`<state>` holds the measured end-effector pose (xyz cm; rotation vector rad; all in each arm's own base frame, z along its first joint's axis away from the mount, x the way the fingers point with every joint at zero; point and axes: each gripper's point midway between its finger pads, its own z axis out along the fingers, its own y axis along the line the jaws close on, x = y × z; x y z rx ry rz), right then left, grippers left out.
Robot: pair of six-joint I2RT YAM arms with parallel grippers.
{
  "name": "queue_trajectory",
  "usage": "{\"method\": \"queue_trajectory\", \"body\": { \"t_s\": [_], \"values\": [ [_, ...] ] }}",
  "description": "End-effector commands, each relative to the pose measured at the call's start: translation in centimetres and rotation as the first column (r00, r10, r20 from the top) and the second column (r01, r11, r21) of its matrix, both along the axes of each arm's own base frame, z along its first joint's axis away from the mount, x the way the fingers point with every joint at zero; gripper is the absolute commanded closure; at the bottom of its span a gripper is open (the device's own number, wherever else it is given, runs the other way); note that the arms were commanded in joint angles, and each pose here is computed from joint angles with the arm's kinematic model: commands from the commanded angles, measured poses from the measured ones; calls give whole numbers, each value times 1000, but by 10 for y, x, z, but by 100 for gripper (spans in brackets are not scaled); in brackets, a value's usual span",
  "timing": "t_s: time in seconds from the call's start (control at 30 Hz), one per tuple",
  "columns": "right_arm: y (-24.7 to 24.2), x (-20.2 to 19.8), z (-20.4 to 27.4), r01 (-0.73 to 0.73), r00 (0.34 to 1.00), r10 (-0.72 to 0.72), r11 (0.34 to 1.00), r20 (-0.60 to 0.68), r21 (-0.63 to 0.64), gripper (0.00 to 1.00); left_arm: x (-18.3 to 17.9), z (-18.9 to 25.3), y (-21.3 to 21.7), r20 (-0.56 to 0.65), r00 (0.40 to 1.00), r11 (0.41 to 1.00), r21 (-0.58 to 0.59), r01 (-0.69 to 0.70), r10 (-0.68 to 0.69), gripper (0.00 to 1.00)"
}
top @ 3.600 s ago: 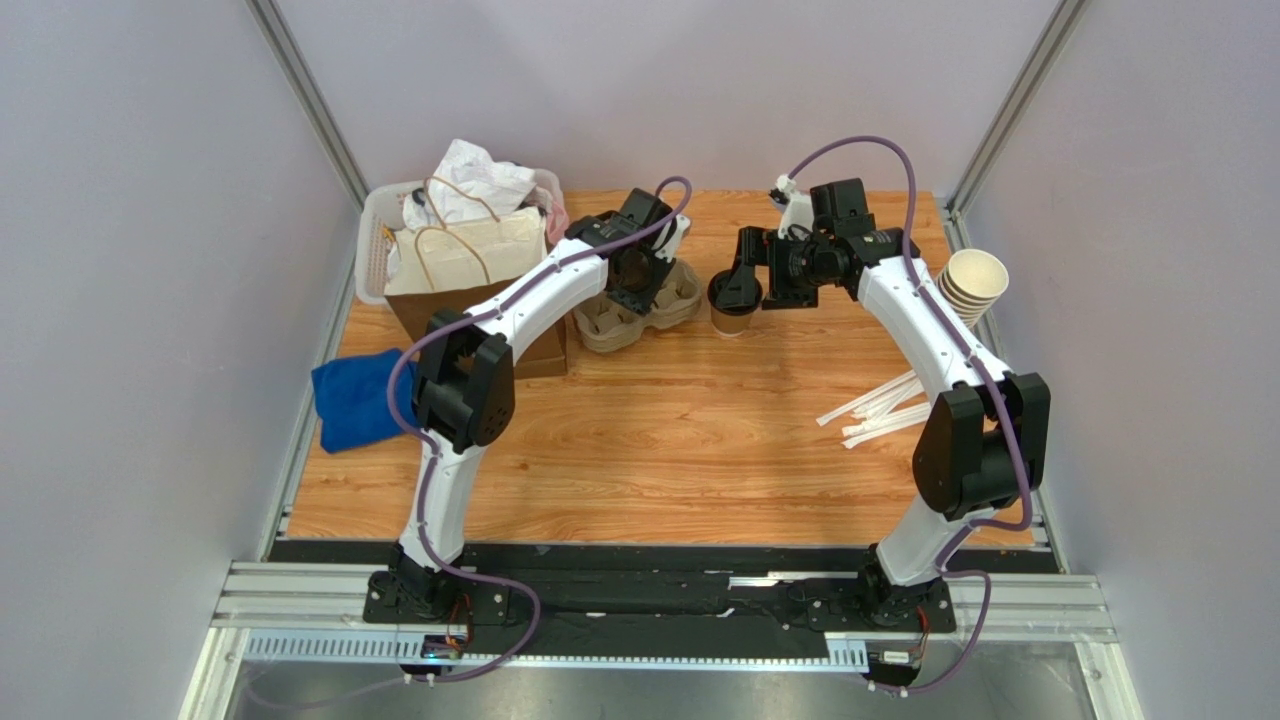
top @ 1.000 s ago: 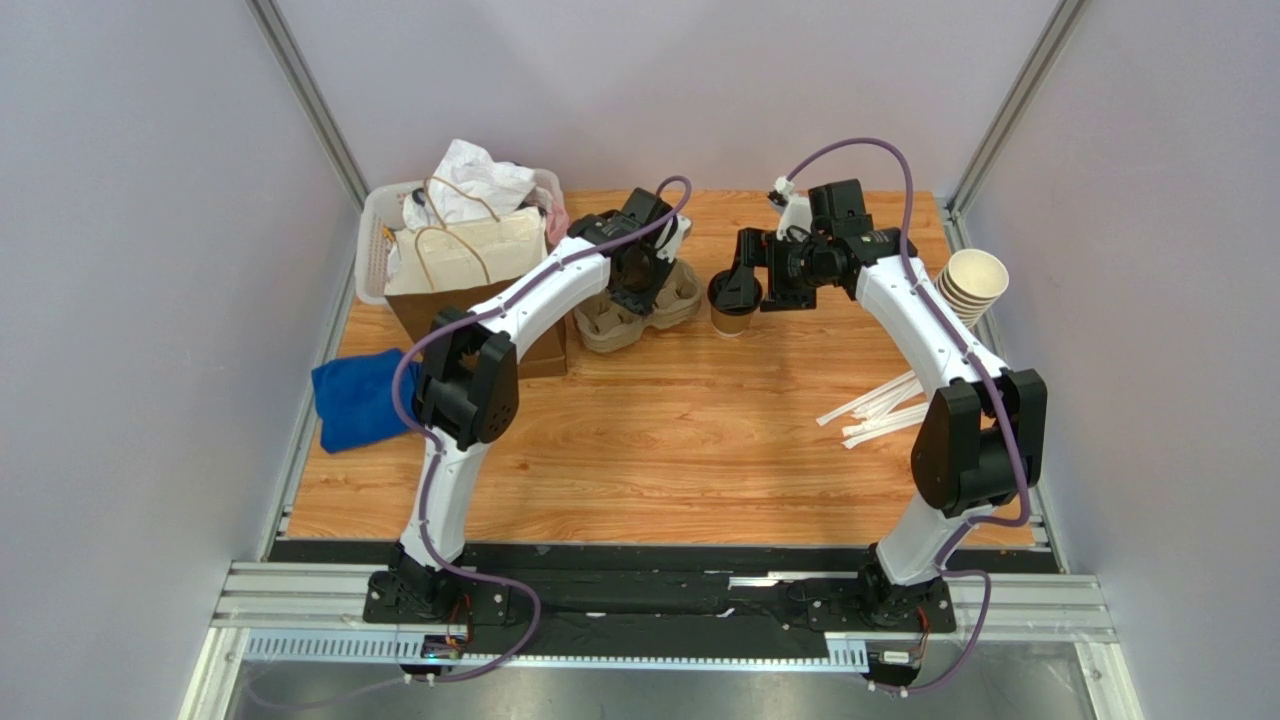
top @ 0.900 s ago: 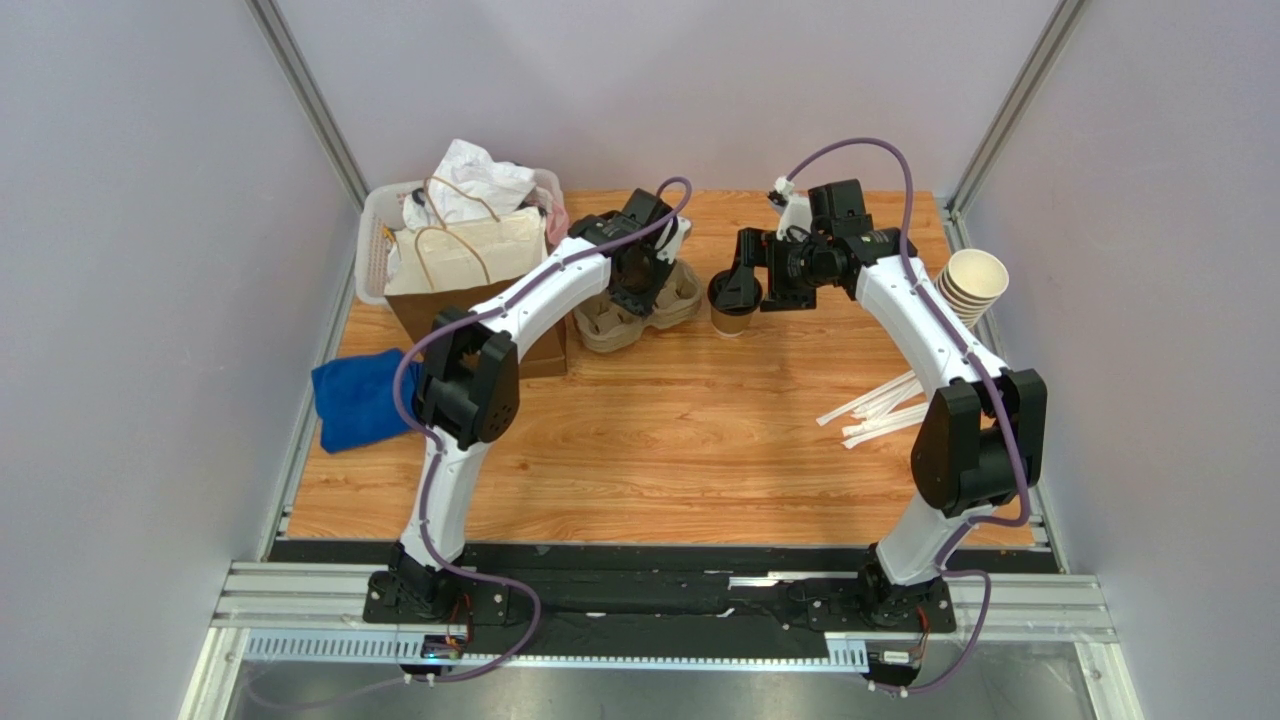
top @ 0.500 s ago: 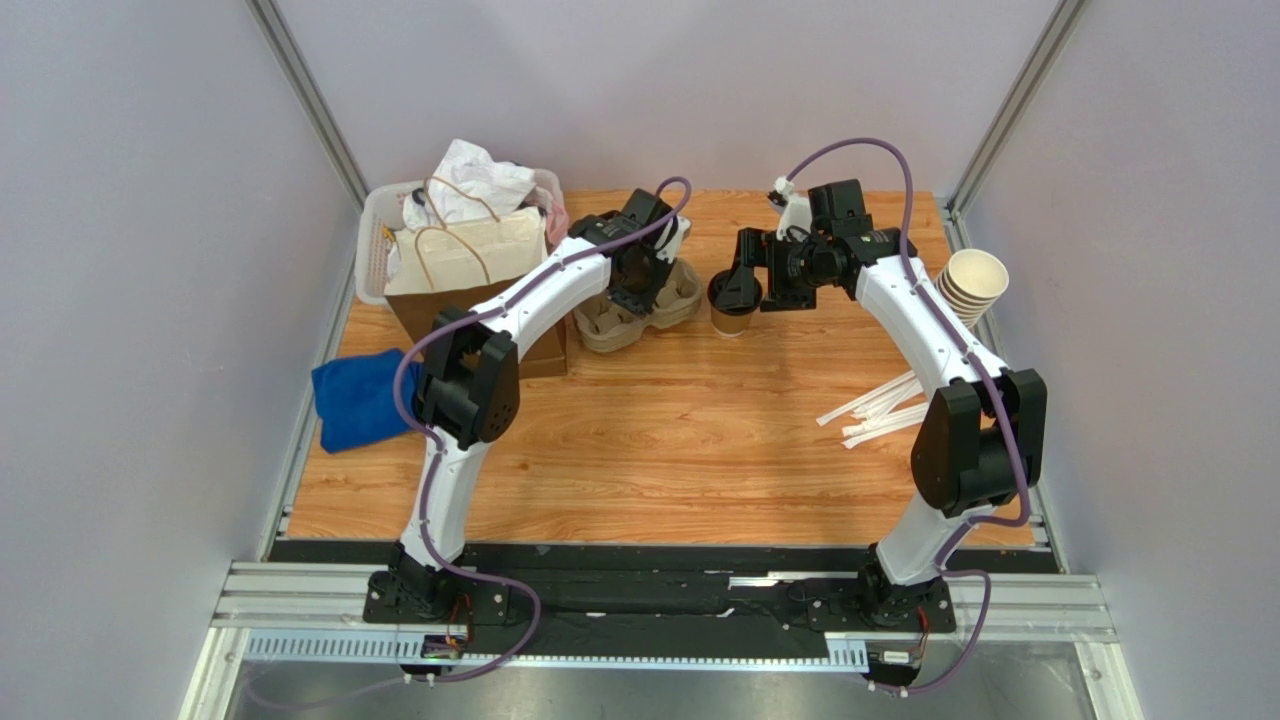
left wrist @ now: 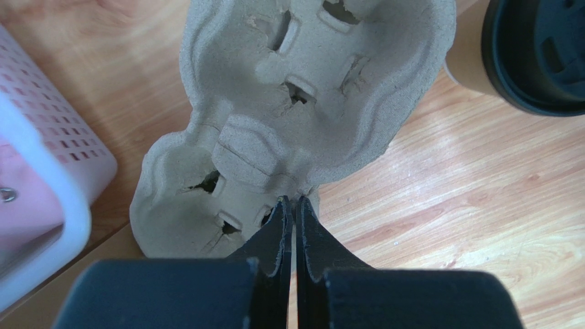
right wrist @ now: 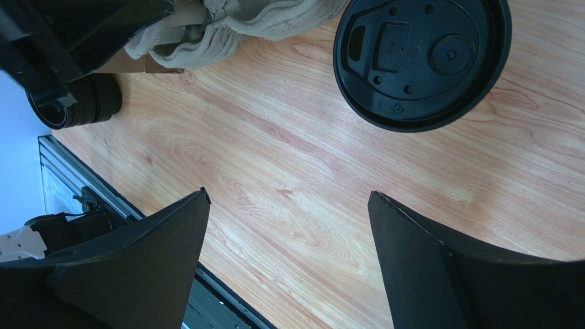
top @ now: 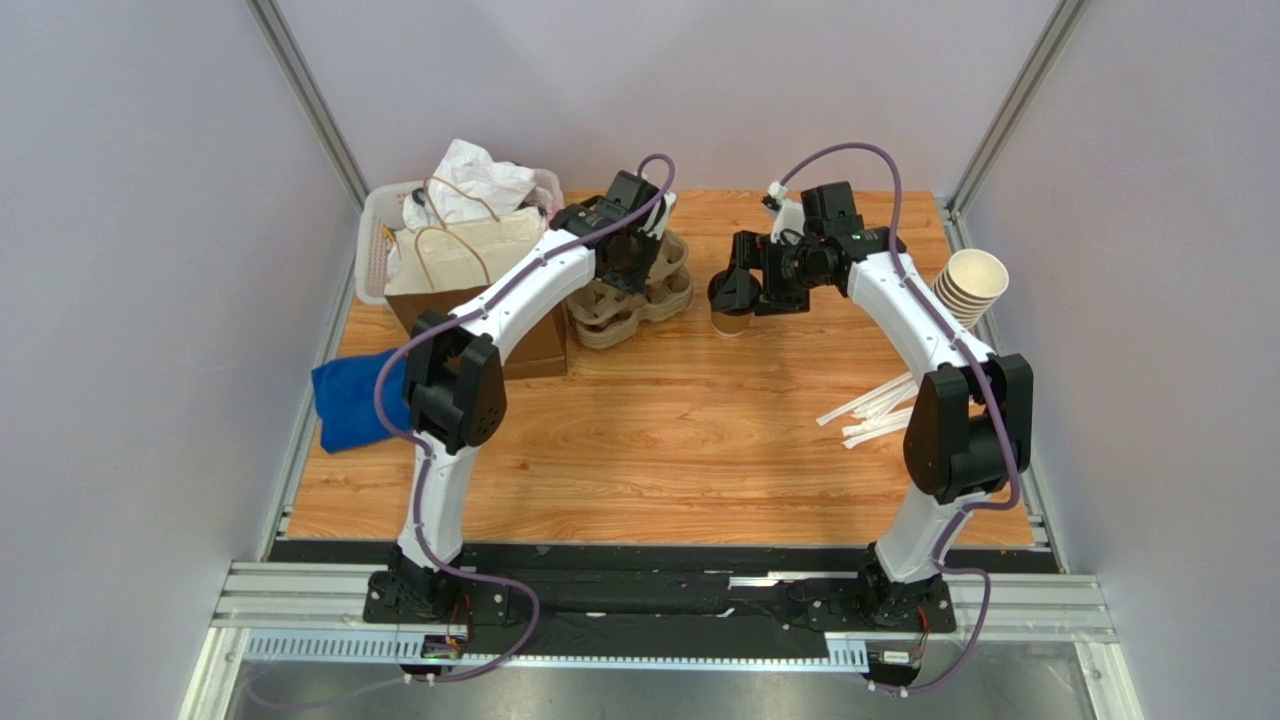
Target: Pack the takeout coffee
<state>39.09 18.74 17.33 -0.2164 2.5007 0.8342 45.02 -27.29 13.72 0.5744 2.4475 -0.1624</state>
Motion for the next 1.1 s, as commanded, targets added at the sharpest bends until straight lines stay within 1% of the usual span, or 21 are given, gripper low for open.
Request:
{"method": "queue_trajectory", "body": {
  "t_s": [0.0, 0.13, 0.23, 0.37, 0.47, 0.5, 0.57, 0.6, 0.63, 0.67, 0.7, 0.73, 0.77, 0.8, 0.83, 0.87, 0.9, 0.93, 0.97, 1.03, 1.07],
  "values": [
    [15, 23, 29, -16, 995, 10, 998, 97, 61, 10, 7, 52, 2, 123, 992, 997, -77, -29, 38, 100],
    [25, 35, 36, -13, 995, 3, 995, 100, 103, 12, 7, 53, 3, 130, 991, 997, -75, -25, 35, 100],
    [29, 40, 42, -15, 994, 2, 993, 109, 116, 12, 7, 65, 3, 156, 987, 996, -84, -14, 27, 100],
    [23, 39, 56, -9, 990, -8, 993, 140, 116, 11, 5, 94, 0, 223, 975, 996, -81, 30, -12, 100],
    [12, 35, 73, 6, 987, -27, 991, 160, 131, 10, -8, 119, -7, 279, 958, 993, -75, 88, -64, 100],
    [7, 34, 78, 14, 985, -36, 991, 168, 134, 10, -16, 135, -9, 309, 948, 990, -81, 112, -82, 100],
    [-5, 30, 94, 29, 979, -57, 989, 194, 143, 9, -33, 144, -19, 337, 928, 982, -50, 185, -157, 100],
    [-9, 28, 100, 33, 977, -63, 989, 206, 145, 8, -44, 161, -20, 369, 911, 975, -48, 216, -184, 100],
    [-17, 27, 104, 48, 974, -78, 988, 211, 144, 7, -52, 166, -21, 384, 895, 967, -20, 255, -228, 100],
    [-21, 22, 114, 50, 968, -83, 988, 236, 143, 7, -71, 159, -31, 366, 885, 951, 2, 309, -288, 100],
    [-26, 20, 117, 53, 964, -86, 989, 250, 135, 7, -88, 173, -32, 389, 861, 935, -1, 355, -327, 100],
    [-33, 18, 120, 66, 963, -97, 989, 253, 129, 5, -103, 173, -35, 386, 836, 911, 28, 412, -390, 100],
    [-37, 13, 126, 68, 957, -100, 990, 271, 122, 5, -123, 155, -36, 331, 829, 885, 45, 464, -452, 100],
    [-40, 11, 127, 70, 955, -99, 991, 280, 110, 5, -150, 161, -40, 331, 795, 850, 43, 525, -508, 100],
    [-46, 8, 125, 82, 957, -108, 991, 271, 104, 5, -167, 155, -41, 303, 777, 822, 38, 569, -552, 100],
    [-49, 5, 127, 85, 955, -109, 991, 276, 100, 4, -192, 131, -36, 219, 755, 778, 28, 628, -617, 100],
    [-52, 1, 130, 86, 952, -110, 992, 284, 95, 4, -213, 129, -32, 198, 733, 750, 14, 661, -650, 100],
    [-55, -4, 125, 87, 956, -107, 993, 273, 85, 4, -226, 117, -23, 149, 732, 742, 14, 670, -664, 100],
    [-56, -6, 124, 87, 957, -106, 993, 271, 81, 4, -241, 87, -11, 66, 722, 724, 10, 690, -689, 100],
    [-58, -16, 118, 78, 960, -94, 995, 264, 69, 4, -253, 71, 9, 41, 721, 722, 39, 691, -692, 100],
    [-58, -19, 115, 76, 962, -91, 995, 259, 68, 4, -258, 41, 28, -22, 733, 729, 89, 679, -680, 100]
  ]
}}
